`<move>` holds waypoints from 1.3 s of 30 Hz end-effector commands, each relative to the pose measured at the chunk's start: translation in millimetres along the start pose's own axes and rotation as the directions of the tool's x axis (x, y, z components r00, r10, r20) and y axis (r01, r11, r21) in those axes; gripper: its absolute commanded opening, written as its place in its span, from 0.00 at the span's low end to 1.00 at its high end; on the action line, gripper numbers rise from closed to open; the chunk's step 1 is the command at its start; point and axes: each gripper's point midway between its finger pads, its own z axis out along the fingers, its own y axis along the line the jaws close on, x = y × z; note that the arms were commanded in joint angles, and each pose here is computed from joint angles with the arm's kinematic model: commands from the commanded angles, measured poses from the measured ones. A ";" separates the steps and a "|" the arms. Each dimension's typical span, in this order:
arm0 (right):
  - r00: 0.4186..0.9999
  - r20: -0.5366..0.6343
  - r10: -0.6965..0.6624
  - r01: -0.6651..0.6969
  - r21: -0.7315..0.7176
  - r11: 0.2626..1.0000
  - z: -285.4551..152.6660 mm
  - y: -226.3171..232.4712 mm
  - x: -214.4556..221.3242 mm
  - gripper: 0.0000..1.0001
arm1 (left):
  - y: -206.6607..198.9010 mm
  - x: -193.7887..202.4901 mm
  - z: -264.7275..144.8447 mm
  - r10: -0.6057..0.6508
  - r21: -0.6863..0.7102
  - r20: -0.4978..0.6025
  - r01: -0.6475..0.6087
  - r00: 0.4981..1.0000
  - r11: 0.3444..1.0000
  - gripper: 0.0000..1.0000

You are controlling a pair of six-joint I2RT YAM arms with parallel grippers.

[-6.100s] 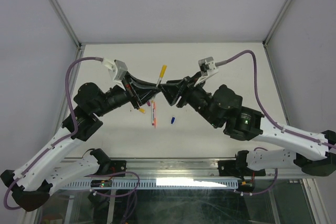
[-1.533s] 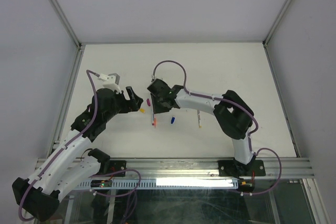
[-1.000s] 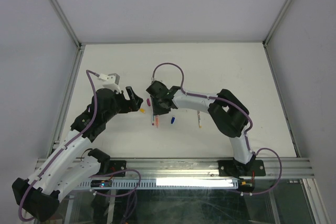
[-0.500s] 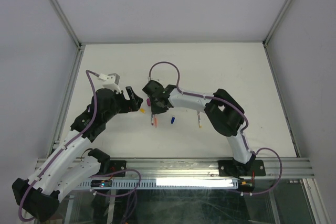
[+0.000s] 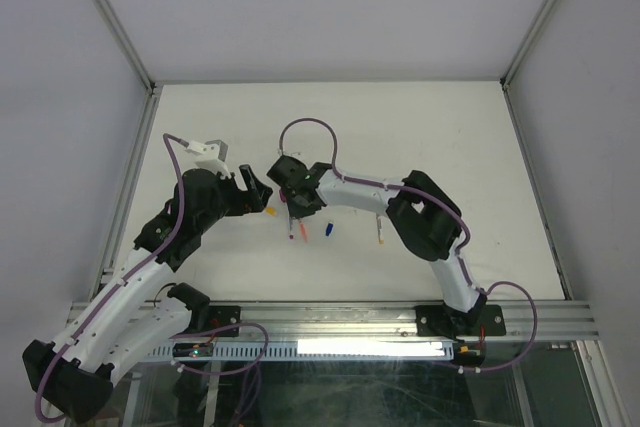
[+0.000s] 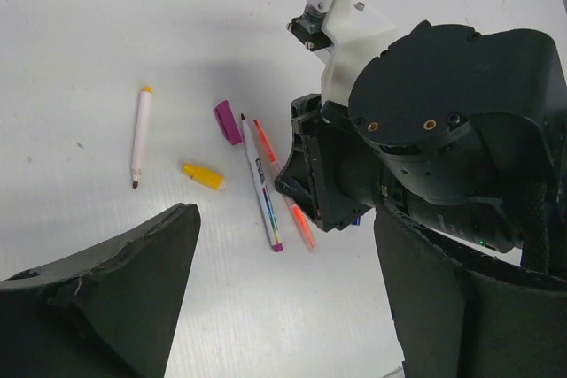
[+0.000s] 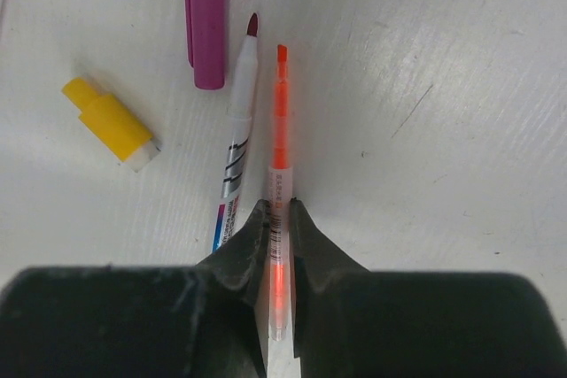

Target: Insert the pens into the pen caps

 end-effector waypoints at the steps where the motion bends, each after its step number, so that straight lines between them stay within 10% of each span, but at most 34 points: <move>1: 0.998 0.044 0.046 -0.044 -0.025 0.999 -11.8 -3.6 -6.9 0.04 | -4.4 -7.1 -3.2 -0.008 0.023 0.032 0.008 0.999 1.000 0.82; 11: 0.947 0.201 0.251 -0.175 -0.331 0.927 -76.5 -6.7 -33.7 0.00 | -14.1 -12.9 -7.1 -0.004 0.079 0.058 0.000 0.998 0.997 0.84; 39: 0.634 0.455 0.625 0.045 -0.829 0.557 -255.2 -10.2 -75.9 0.00 | -103.9 -26.0 -29.9 0.023 0.552 0.098 -0.074 0.995 0.831 0.74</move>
